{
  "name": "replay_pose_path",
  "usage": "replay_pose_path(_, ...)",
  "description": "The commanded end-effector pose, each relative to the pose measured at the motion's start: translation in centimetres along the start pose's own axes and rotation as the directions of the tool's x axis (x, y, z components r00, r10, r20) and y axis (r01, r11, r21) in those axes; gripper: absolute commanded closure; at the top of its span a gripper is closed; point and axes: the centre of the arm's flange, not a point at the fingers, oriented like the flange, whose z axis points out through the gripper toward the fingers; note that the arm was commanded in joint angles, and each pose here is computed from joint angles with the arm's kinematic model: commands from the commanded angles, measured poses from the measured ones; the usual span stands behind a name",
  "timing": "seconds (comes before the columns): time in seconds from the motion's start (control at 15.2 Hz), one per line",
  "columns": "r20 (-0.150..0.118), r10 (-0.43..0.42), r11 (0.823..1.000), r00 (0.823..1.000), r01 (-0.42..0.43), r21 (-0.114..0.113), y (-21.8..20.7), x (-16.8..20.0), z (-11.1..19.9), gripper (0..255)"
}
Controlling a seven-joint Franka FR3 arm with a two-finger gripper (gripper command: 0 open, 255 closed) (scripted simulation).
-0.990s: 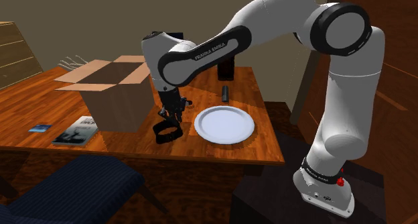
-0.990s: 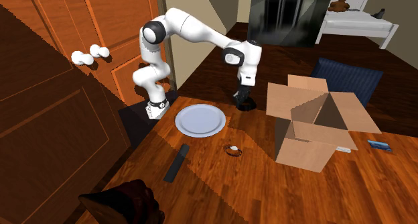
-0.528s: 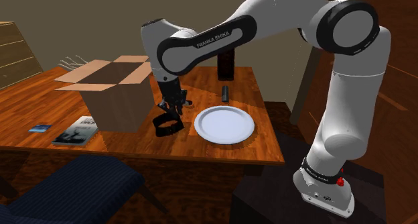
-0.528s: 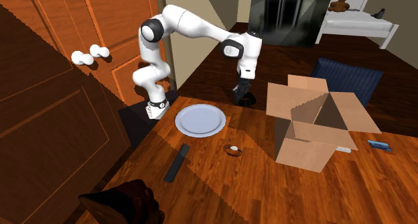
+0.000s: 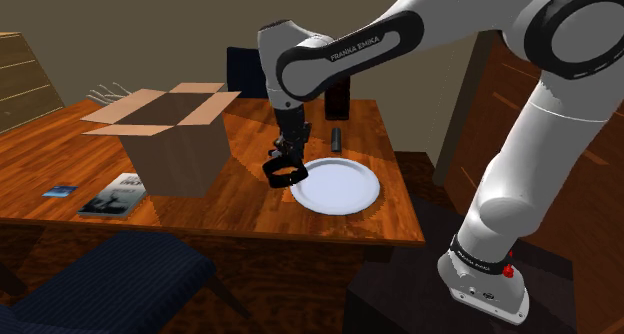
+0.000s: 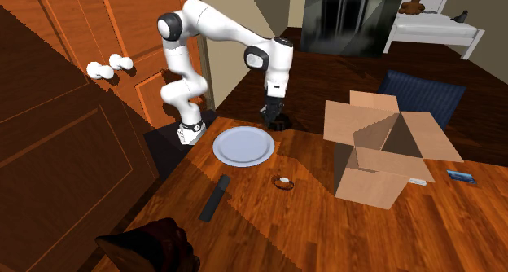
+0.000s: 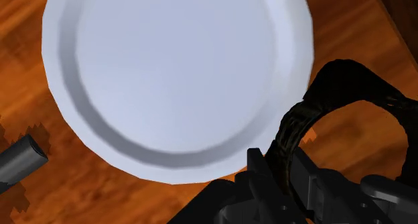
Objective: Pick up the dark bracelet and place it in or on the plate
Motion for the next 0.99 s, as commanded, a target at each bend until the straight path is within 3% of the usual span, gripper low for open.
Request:
replay_pose_path(0.0, 0.000, -0.001, 1.000, 1.000, 0.001, 0.001, 2.3, -1.4, 0.3, 255)
replay_pose_path(0.66, 0.000, -0.001, 1.000, 1.000, 0.001, 0.001, 14.5, -7.3, 0.7, 255)
replay_pose_path(0.92, 0.000, -0.001, 1.000, 1.000, 0.001, 0.001, 14.3, -7.2, 2.8, 255)
